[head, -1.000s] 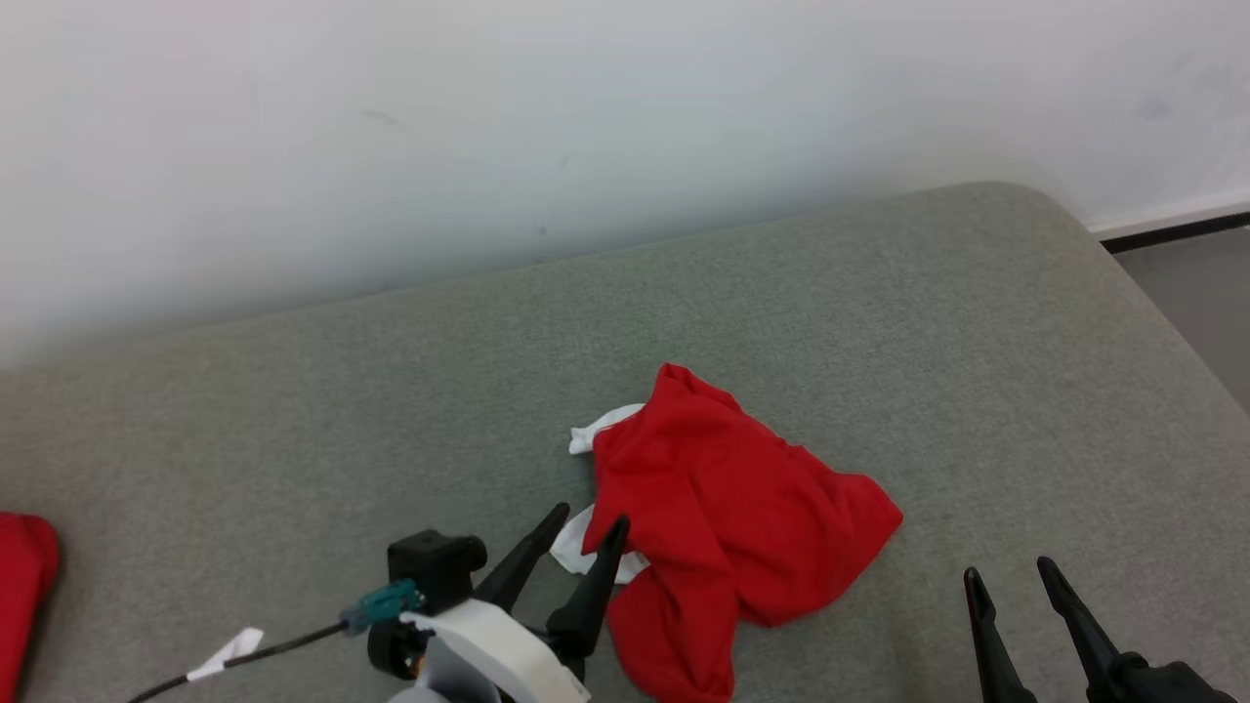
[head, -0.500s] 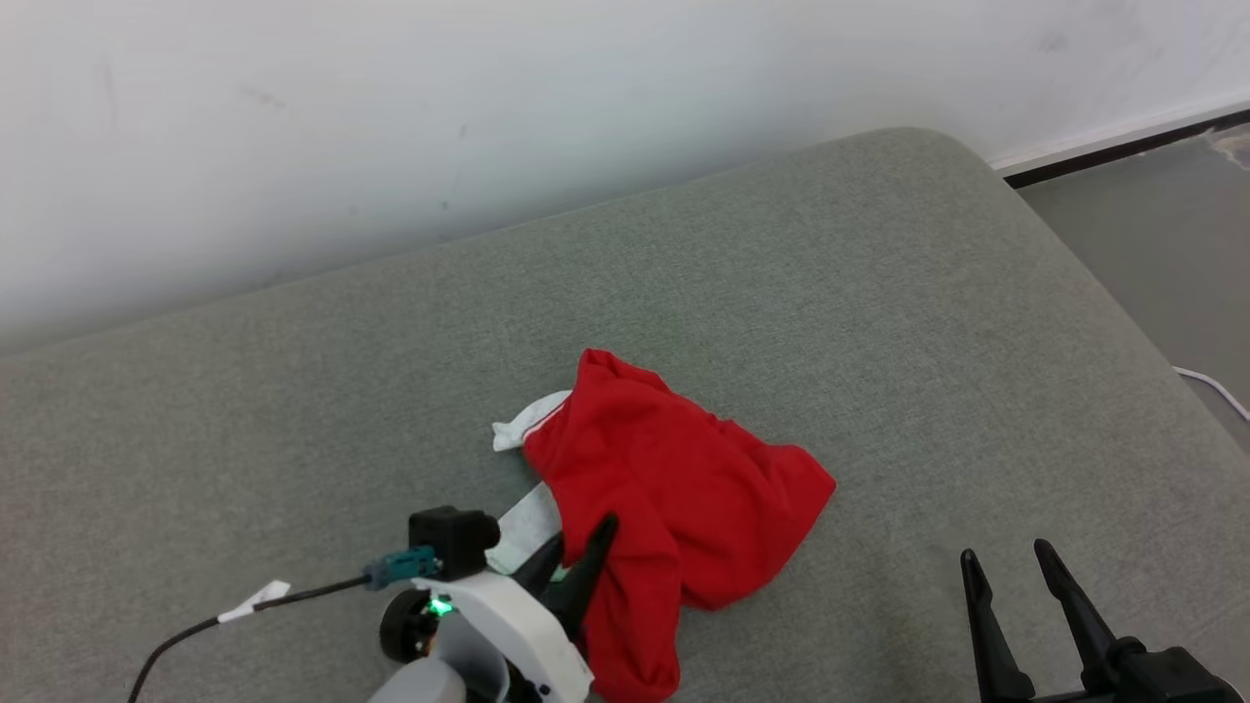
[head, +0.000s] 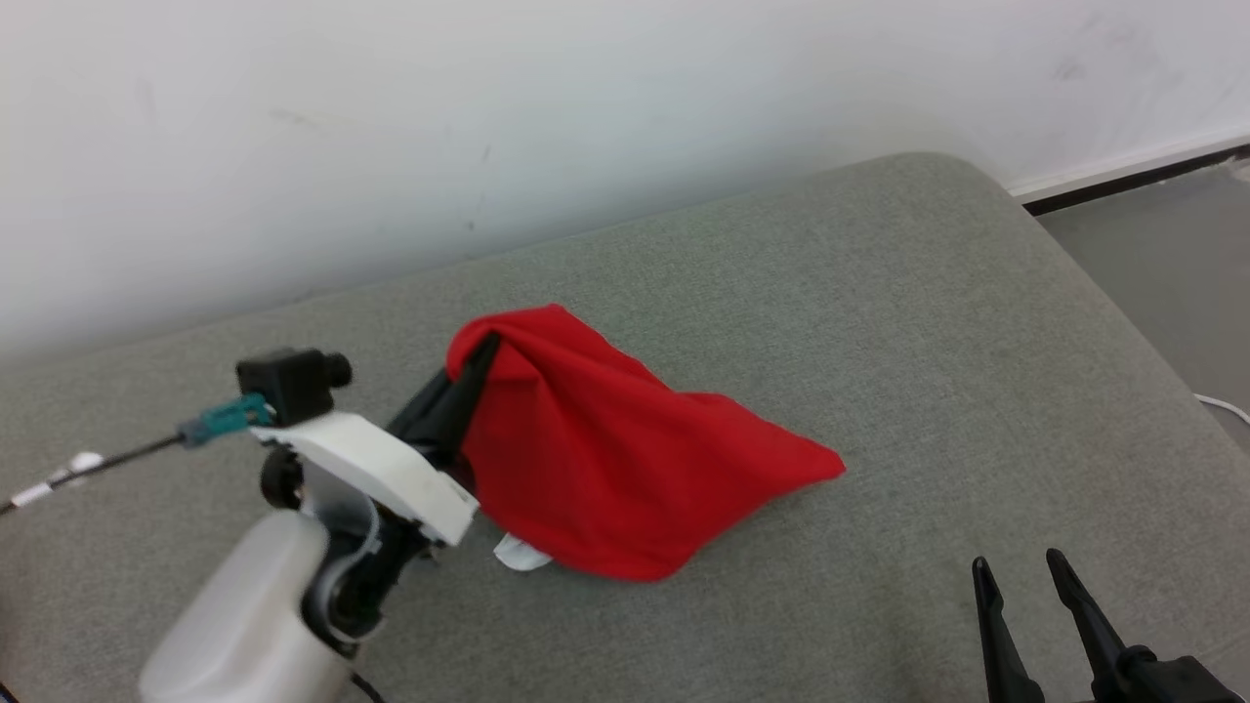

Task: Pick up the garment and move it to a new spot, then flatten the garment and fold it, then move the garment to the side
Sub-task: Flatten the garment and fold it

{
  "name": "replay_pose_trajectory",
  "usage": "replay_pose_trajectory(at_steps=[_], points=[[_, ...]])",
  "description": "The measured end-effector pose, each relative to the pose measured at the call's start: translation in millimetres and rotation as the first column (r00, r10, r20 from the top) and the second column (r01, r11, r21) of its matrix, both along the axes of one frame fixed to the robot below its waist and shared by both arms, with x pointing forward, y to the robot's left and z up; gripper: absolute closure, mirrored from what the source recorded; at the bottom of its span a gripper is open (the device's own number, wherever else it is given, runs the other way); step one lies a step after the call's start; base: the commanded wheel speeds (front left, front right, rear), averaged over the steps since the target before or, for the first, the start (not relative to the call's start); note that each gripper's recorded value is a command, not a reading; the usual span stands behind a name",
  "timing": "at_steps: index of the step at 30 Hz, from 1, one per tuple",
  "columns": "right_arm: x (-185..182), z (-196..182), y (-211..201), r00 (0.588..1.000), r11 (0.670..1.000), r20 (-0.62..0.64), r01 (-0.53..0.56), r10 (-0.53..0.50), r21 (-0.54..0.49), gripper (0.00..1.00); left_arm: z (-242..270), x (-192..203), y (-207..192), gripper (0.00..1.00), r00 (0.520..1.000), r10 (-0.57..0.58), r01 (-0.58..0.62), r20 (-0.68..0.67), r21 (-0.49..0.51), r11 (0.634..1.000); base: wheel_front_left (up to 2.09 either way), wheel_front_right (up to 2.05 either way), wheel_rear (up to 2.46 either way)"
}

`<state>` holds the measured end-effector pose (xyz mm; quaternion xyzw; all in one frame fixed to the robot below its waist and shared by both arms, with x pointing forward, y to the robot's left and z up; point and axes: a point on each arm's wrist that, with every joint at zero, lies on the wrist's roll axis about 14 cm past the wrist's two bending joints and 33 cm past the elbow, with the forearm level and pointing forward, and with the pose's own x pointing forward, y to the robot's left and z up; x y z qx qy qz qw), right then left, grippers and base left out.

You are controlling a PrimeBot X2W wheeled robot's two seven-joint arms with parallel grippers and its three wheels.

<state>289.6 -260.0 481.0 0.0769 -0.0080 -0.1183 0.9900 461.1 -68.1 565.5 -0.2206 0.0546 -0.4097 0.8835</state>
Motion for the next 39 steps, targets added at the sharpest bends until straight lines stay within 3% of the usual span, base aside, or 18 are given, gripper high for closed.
replay_pose_trajectory(at_steps=[13,17,26,39], points=[[8,4,12,0.999,0.999,0.021,-0.047,0.047,0.002,0.0,131,43,84,1.0,0.955,0.137,-0.164,0.263,0.084,0.983,0.0,0.0,0.0],[9,5,15,0.998,0.998,0.022,-0.055,0.055,0.003,0.0,154,46,92,1.0,0.939,0.157,-0.191,0.304,0.085,0.978,0.0,0.0,0.0],[8,6,17,0.998,0.998,0.029,-0.061,0.061,0.002,0.0,183,40,89,1.0,0.93,0.146,-0.19,0.337,0.1,0.977,0.0,0.0,0.0],[6,7,15,0.997,0.998,0.029,-0.065,0.065,-0.007,0.0,198,-13,61,1.0,0.937,0.012,-0.039,0.348,0.07,0.997,0.0,0.0,0.0]])
